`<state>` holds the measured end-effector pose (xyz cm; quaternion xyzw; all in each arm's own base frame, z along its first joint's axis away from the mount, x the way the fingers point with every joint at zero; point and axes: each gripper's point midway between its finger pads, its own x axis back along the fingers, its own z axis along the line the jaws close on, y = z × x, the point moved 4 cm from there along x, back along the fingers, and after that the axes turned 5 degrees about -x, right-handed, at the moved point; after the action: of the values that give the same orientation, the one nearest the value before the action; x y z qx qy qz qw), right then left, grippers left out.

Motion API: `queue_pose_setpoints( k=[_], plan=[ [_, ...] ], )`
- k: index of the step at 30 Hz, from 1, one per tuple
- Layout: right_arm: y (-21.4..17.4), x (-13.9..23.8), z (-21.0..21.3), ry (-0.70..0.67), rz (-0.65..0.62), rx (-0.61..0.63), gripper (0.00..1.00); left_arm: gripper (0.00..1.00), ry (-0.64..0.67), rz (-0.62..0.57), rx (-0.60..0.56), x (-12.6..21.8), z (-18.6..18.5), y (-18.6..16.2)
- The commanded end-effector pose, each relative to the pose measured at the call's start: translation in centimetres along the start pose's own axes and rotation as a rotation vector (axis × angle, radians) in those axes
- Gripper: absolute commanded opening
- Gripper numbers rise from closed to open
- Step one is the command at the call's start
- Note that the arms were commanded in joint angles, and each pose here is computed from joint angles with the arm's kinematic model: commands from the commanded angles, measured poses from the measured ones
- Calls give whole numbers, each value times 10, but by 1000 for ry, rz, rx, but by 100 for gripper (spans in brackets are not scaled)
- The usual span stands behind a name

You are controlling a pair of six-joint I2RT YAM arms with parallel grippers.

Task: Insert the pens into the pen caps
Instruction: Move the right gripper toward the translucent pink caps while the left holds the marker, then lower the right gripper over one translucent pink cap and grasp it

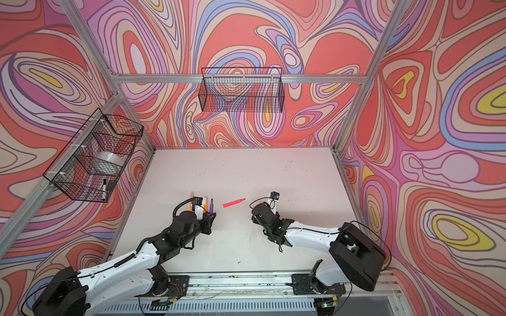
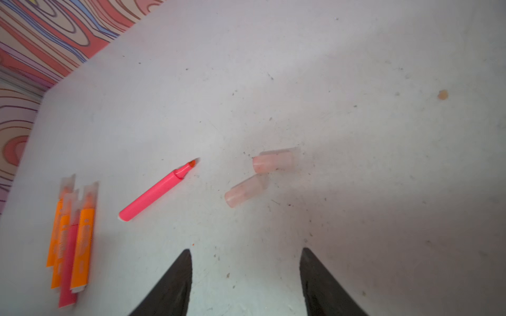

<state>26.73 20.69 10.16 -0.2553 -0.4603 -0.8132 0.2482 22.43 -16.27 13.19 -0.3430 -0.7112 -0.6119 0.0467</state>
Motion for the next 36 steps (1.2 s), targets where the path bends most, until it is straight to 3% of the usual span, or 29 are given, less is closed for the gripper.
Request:
queue_pose_setpoints(
  k=[1, 11, 36],
  plan=[
    [5, -12, -3, -102, 15, 80, 68, 0, -1, 35, -3, 2, 3, -11],
    [18, -47, -4, -273, -18, 143, 76, 0, -17, 42, -8, 1, 1, -12],
    [-9, -64, -22, -298, 55, 152, 76, 0, -53, 51, 4, -1, -4, -13]
  ],
)
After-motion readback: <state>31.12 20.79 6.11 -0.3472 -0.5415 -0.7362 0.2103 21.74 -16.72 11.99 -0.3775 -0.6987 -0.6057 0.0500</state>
